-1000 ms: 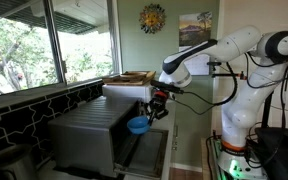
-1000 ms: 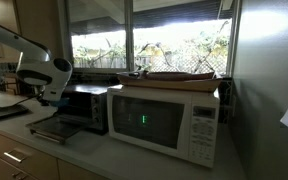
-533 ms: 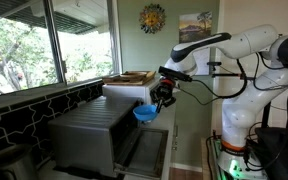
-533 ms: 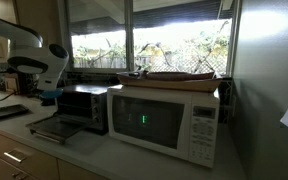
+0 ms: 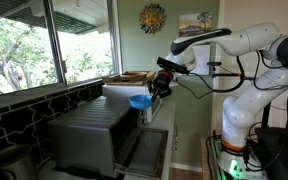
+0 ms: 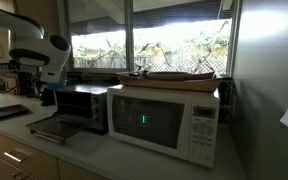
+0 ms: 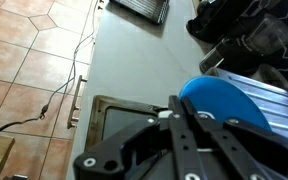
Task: Open the oven door then move the blue bowl from inside the oven to the top of it and close the oven door
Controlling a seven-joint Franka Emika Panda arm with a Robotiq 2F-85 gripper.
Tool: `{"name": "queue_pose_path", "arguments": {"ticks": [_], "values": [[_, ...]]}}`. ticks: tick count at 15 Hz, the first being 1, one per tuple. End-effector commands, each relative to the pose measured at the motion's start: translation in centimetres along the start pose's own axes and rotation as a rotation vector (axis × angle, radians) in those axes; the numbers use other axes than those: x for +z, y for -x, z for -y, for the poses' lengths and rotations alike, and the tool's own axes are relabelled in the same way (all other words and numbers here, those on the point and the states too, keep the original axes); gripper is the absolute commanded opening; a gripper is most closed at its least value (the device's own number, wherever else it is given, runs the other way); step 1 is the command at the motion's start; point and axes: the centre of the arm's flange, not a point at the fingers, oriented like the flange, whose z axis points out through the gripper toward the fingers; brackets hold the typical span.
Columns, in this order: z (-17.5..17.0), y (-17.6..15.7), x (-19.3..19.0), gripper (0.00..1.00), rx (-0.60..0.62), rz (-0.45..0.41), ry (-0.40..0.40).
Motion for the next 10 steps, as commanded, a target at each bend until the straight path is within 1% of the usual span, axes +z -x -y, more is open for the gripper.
{"name": "queue_pose_path", "arguments": {"ticks": [1, 4, 8, 10], "values": [[3.5, -2.1, 1.1, 0.01, 0.024, 0.041, -0.047], [5.4, -3.1, 1.5, 0.01, 0.039, 0.050, -0.081], [7.9, -4.6, 2.3, 0.01, 0.074, 0.034, -0.107], [9.1, -5.2, 2.7, 0.01, 0.088, 0.012, -0.114]]}}
